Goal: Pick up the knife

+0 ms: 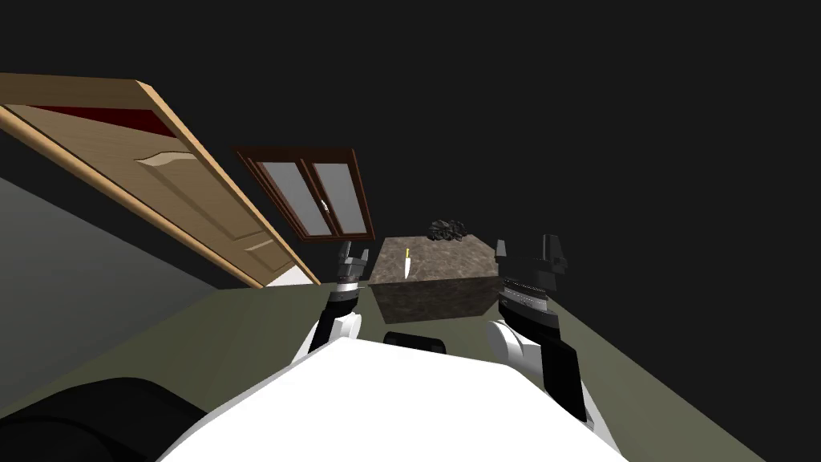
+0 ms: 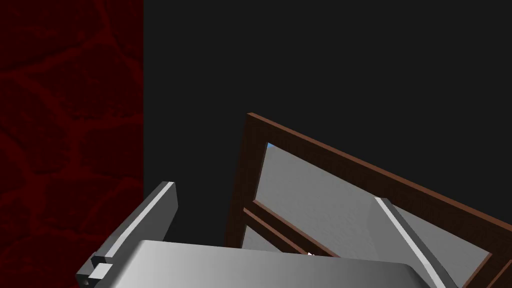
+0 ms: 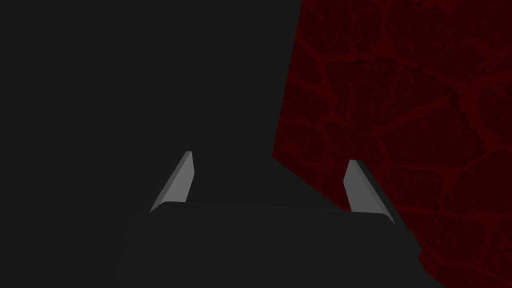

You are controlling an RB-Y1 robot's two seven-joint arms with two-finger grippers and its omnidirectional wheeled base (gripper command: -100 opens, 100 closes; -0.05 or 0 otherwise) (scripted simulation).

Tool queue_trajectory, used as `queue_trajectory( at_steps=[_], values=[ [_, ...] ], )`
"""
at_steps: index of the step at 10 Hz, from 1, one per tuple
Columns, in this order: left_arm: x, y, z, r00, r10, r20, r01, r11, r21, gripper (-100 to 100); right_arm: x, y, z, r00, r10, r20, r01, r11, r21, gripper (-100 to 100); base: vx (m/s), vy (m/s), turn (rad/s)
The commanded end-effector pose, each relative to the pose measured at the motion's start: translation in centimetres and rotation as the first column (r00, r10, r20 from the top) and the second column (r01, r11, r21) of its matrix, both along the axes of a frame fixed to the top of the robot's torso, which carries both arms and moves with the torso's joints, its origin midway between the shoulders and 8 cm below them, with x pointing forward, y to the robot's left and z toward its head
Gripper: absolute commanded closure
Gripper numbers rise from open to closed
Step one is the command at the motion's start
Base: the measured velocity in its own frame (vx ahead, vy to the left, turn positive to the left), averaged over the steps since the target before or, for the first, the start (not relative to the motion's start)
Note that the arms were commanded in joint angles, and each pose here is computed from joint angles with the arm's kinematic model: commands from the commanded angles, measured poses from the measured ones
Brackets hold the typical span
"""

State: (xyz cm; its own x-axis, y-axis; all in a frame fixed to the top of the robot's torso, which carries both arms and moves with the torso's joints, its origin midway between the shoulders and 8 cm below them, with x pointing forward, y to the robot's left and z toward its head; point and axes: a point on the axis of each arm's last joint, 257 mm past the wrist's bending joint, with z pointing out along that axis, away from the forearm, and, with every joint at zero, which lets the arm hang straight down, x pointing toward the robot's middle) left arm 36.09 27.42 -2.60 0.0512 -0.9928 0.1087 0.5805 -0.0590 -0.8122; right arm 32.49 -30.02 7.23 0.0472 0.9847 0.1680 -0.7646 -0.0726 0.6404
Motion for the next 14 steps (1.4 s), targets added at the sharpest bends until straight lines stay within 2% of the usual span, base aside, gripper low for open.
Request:
queue_trajectory(
  at_steps=[1,4,8,10,12,13,14],
  values=[
    [0.0,0.1,-0.2,1.000,-0.009,-0.010,0.010,1.000,0.027,-100,0.0,0.0,0.0,1.000,0.000,0.000,0.000,1.000,0.000,0,-0.003,0.003,-0.035],
    [-0.2,0.9,-1.0,0.999,-0.018,-0.045,0.022,0.996,0.087,-100,0.0,0.0,0.0,1.000,0.000,0.000,0.000,1.000,0.000,0,-0.018,0.015,-0.072],
    [-0.4,3.3,-3.0,0.992,-0.001,-0.125,0.022,0.985,0.169,-100,0.0,0.0,0.0,1.000,0.000,0.000,0.000,1.000,0.000,0,-0.028,0.010,-0.133],
    [-0.6,5.1,-4.4,0.983,0.020,-0.181,0.019,0.977,0.211,-100,0.0,0.0,0.0,1.000,0.000,0.000,0.000,1.000,0.000,0,-0.029,-0.002,-0.158],
    [-0.8,7.2,-6.1,0.967,0.049,-0.248,0.016,0.967,0.254,-100,0.0,0.0,0.0,1.000,0.000,0.000,0.000,1.000,0.000,0,-0.018,-0.024,-0.215],
    [-0.8,7.2,-6.1,0.967,0.048,-0.249,0.018,0.966,0.256,-100,0.0,0.0,0.0,1.000,0.000,0.000,0.000,1.000,0.000,0,-0.010,-0.018,-0.059],
    [-0.9,8.3,-7.1,0.956,0.066,-0.286,0.018,0.960,0.279,-100,0.0,0.0,0.0,1.000,0.000,0.000,0.000,1.000,0.000,0,-0.005,-0.029,-0.150]
  ],
)
